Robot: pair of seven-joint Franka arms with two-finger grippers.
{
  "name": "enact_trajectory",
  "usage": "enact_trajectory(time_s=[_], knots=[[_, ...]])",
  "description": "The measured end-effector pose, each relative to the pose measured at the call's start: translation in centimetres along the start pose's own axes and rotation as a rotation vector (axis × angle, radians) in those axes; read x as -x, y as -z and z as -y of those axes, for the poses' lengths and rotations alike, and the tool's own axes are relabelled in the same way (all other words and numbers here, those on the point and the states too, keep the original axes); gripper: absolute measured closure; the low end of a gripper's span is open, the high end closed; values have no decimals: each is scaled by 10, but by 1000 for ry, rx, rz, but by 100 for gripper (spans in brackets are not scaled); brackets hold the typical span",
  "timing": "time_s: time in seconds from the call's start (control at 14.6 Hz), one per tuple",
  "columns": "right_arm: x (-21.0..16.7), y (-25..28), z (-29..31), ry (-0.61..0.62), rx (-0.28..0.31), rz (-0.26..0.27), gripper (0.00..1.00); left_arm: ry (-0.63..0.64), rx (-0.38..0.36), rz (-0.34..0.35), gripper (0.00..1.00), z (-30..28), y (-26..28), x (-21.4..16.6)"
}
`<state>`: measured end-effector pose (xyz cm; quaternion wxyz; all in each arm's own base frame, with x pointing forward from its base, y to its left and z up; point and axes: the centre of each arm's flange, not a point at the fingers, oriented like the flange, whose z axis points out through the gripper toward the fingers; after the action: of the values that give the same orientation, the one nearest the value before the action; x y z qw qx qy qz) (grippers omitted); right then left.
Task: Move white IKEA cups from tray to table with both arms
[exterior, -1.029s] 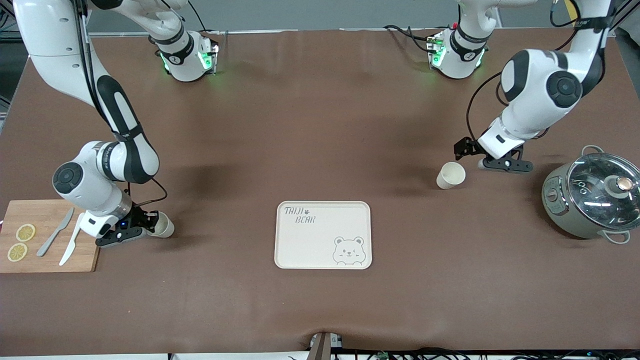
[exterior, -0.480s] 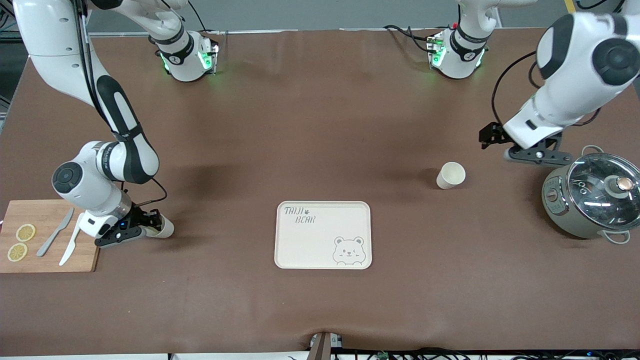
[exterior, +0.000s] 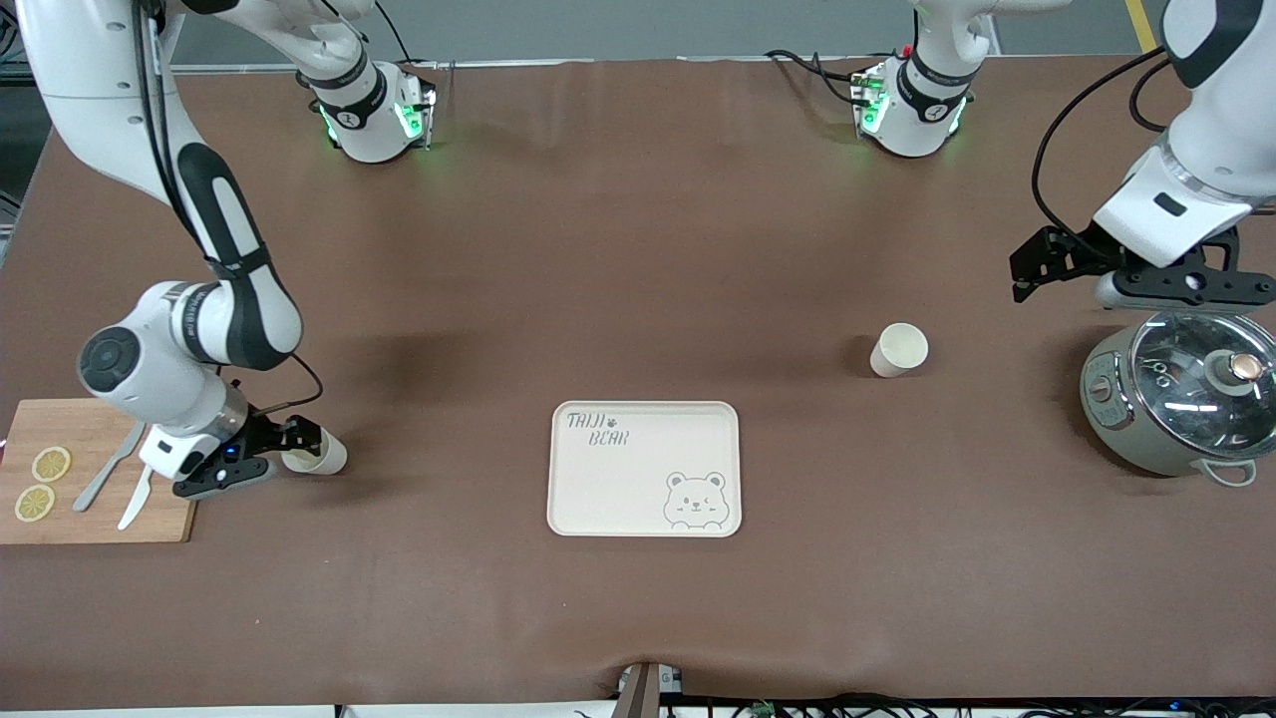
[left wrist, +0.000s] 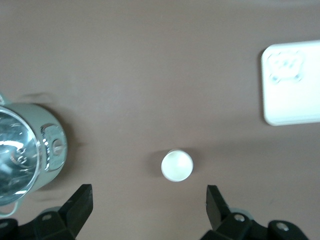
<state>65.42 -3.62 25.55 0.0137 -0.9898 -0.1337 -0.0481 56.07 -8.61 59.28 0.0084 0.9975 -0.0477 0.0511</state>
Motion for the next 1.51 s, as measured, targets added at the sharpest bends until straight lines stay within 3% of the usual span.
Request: enact_trajectory(time_s=[0.27, 0.62, 0.96, 1.24, 1.51], knots=[[-15, 68, -15, -12, -47, 67, 0, 29, 29, 5, 0, -2, 13, -10], [-17, 126, -14, -7, -71, 89, 0, 48, 50, -14, 0, -6, 55, -8], [-3, 248, -13, -51, -116, 181, 0, 48, 50, -11, 0, -6, 56, -8], [22, 346, -8, -80, -30, 130, 0, 47, 50, -12, 0, -7, 57, -8], [61, 418, 8, -207, -4, 94, 0, -12, 10, 33, 0, -10, 52, -3]])
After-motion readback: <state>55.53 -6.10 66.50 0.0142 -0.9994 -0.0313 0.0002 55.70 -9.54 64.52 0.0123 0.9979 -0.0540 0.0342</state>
